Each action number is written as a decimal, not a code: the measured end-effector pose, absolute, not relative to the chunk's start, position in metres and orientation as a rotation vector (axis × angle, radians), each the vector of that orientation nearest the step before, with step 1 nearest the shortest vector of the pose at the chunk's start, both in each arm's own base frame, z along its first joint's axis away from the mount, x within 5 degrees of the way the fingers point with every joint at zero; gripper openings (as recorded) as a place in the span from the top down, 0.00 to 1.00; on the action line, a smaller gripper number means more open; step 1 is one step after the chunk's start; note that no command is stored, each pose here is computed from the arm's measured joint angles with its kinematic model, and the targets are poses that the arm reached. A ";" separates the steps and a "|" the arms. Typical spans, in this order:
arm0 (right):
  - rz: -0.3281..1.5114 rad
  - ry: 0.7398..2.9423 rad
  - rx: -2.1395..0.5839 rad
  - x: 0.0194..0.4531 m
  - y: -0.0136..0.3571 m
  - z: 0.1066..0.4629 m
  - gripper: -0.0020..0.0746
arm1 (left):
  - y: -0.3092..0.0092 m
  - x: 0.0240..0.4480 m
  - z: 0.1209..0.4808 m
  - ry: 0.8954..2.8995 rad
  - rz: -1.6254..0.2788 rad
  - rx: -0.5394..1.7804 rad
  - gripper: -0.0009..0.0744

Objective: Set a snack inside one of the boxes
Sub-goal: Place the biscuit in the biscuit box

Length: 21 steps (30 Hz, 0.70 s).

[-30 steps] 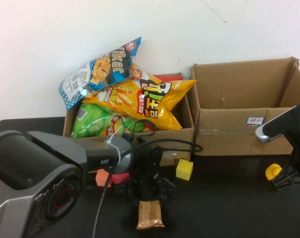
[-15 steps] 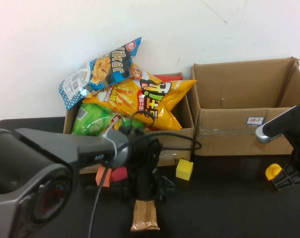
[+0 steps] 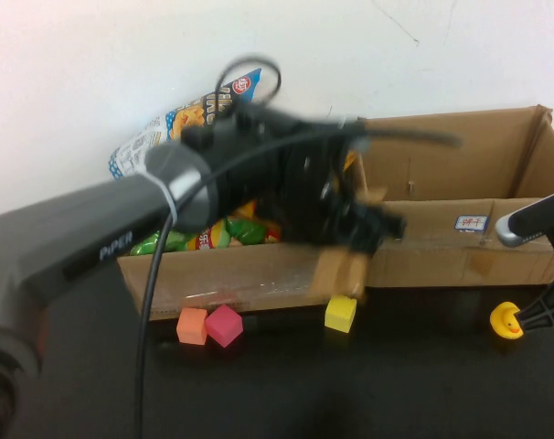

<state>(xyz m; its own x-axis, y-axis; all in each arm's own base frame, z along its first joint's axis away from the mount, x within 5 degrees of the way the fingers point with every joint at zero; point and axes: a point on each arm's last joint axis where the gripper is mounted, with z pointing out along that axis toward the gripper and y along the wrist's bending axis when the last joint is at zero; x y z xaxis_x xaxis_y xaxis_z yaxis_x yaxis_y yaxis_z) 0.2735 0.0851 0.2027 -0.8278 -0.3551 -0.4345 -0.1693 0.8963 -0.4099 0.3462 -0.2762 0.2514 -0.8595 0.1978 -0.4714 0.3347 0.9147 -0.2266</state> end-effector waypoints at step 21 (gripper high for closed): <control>-0.519 2.551 -0.243 0.273 0.081 0.204 0.97 | -0.349 0.443 0.262 2.034 -0.436 0.561 0.14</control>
